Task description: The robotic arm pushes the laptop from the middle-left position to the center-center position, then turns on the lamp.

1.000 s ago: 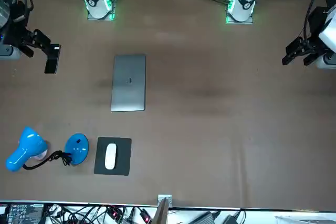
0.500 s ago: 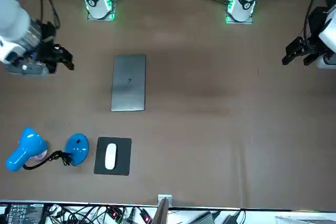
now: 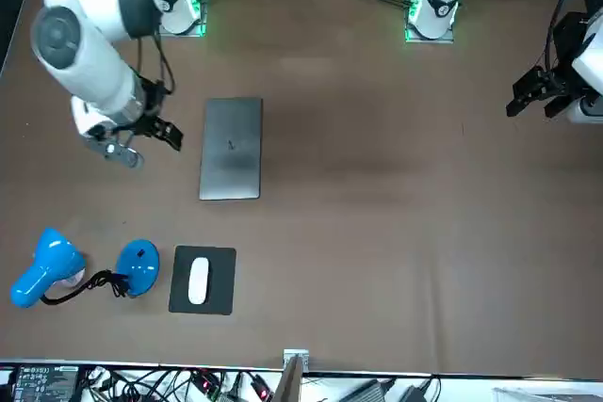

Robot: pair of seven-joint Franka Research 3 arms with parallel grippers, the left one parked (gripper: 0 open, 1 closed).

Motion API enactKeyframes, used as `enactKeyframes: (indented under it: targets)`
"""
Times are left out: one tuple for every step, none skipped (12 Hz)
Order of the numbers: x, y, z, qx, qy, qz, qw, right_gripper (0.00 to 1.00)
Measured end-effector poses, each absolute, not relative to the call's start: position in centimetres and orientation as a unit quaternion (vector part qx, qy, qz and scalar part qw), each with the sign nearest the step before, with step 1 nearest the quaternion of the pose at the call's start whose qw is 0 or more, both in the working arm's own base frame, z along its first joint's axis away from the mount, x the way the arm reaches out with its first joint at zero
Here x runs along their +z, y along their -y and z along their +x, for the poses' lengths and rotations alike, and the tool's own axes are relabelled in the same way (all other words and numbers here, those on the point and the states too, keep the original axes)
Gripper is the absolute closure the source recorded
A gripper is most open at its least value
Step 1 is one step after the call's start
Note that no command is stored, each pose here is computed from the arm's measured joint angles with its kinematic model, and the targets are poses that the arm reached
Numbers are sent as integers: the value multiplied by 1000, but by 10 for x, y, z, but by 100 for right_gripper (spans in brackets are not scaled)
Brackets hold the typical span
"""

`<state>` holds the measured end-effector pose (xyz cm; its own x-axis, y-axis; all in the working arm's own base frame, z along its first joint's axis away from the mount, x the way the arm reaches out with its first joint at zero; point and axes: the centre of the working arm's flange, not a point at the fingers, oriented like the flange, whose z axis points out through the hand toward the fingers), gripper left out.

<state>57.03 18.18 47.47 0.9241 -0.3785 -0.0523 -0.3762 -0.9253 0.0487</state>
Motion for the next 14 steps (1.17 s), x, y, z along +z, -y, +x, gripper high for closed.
enactKeyframes:
  targets:
    - [463, -197, 571, -30, 223, 974, 21, 0]
    - [450, -212, 571, -30, 250, 968, 23, 0]
    - [436, -228, 569, -30, 279, 959, 26, 0]
    - [422, -245, 568, -27, 315, 948, 27, 0]
    - [408, -262, 566, -24, 351, 936, 27, 0]
    - [393, -279, 562, -21, 382, 923, 27, 0]
    - [380, -295, 557, -19, 410, 912, 28, 0]
    - [368, -308, 552, -17, 437, 899, 28, 0]
    - [358, -318, 549, -15, 464, 885, 28, 0]
    - [349, -324, 546, -14, 492, 870, 29, 0]
    - [340, -329, 544, -13, 518, 855, 30, 0]
    - [330, -334, 542, -13, 542, 840, 32, 0]
    - [319, -340, 539, -12, 560, 827, 33, 0]
    - [307, -348, 534, -10, 580, 814, 31, 0]
